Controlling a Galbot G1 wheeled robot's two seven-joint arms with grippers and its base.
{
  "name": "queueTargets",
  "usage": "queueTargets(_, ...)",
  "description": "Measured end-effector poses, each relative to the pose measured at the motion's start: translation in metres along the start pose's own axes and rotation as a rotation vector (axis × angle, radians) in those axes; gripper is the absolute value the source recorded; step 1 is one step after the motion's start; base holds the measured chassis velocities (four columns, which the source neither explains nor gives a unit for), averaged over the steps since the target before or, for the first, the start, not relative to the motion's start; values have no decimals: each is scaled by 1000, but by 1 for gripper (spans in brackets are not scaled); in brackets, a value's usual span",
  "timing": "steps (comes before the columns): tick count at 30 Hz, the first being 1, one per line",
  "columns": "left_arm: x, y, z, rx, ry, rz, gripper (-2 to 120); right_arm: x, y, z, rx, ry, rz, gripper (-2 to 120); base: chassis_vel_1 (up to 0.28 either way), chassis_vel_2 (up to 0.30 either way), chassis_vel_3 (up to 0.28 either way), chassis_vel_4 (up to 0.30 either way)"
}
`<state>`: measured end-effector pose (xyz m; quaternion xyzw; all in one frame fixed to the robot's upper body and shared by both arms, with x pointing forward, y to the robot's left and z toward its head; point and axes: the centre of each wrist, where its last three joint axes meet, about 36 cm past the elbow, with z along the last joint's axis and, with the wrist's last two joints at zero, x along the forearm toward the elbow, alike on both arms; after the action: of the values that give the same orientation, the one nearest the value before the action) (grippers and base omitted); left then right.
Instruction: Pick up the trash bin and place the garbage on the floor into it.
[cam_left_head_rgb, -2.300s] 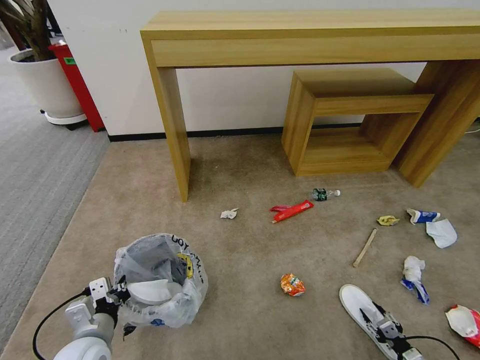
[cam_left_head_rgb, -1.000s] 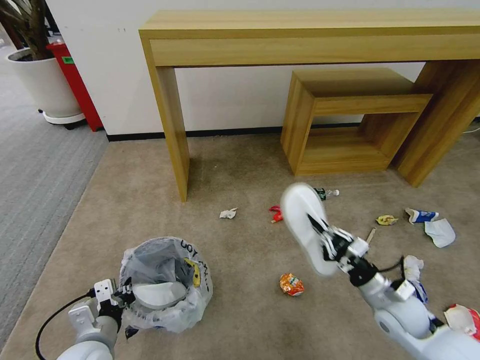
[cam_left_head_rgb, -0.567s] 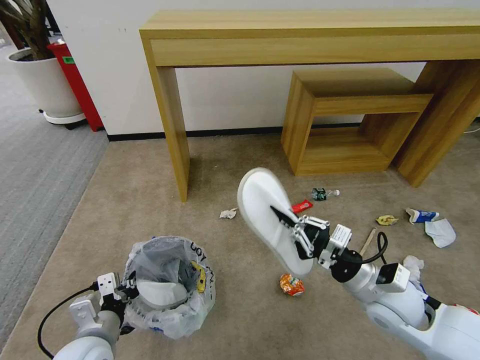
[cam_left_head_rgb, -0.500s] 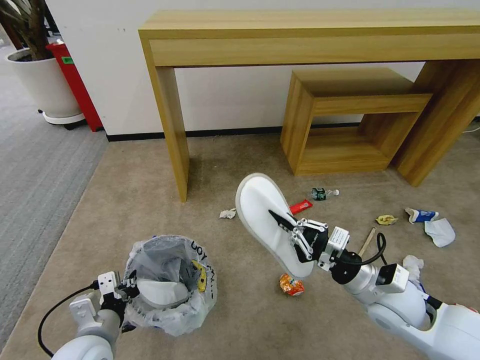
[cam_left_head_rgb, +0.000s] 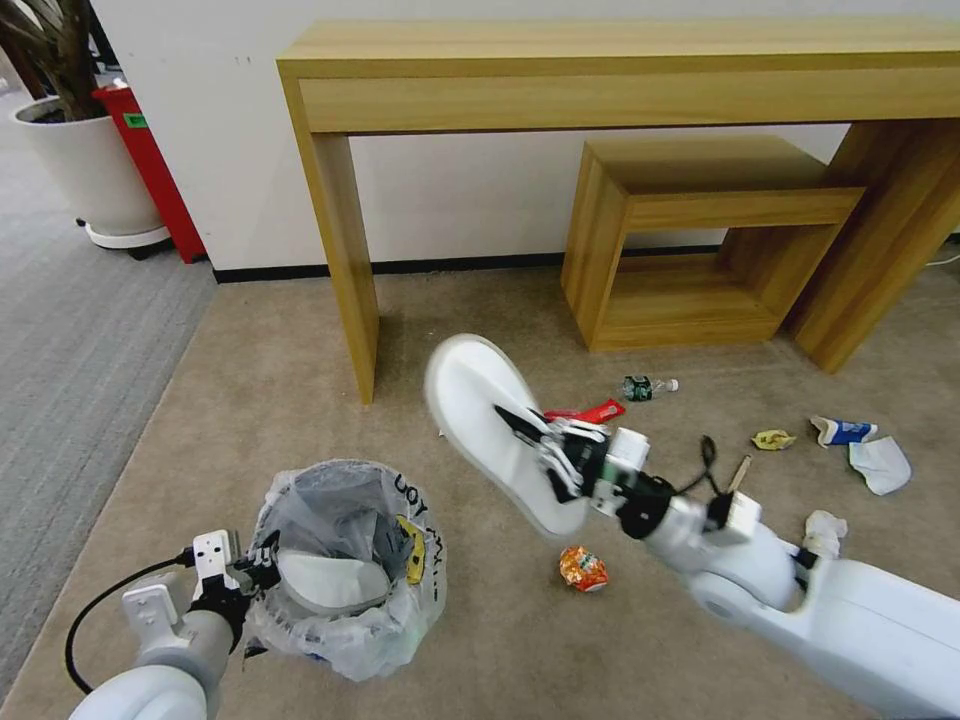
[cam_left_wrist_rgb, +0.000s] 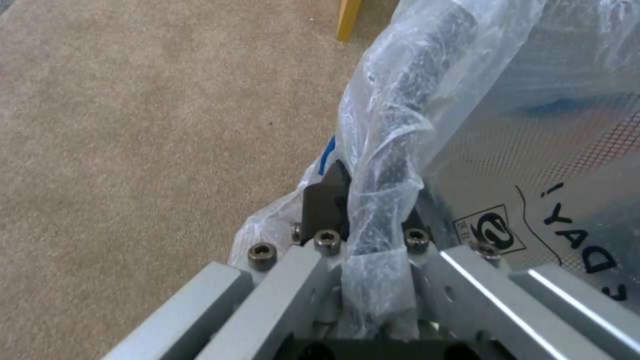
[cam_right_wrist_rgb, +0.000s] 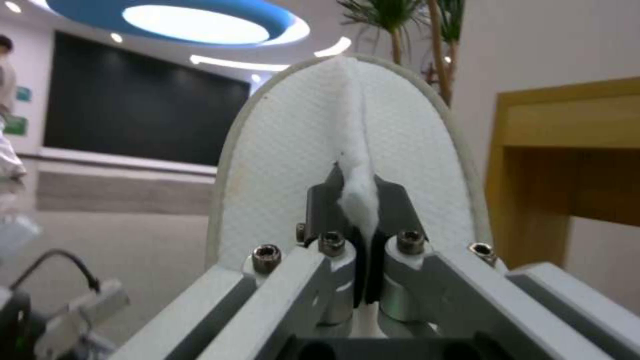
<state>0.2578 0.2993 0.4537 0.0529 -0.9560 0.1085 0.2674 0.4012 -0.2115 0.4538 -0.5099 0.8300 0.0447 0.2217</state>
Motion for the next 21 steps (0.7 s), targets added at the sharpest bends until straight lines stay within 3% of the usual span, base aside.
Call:
queueTargets(12, 14, 1, 3, 21, -2, -23, 0, -79, 38, 68, -96, -57, -129, 0, 0, 0, 0, 0)
queueTargets(21, 17, 0, 5, 26, -5, -29, 0, -96, 51, 101, -97, -37, -199, 0, 0, 0, 0, 0)
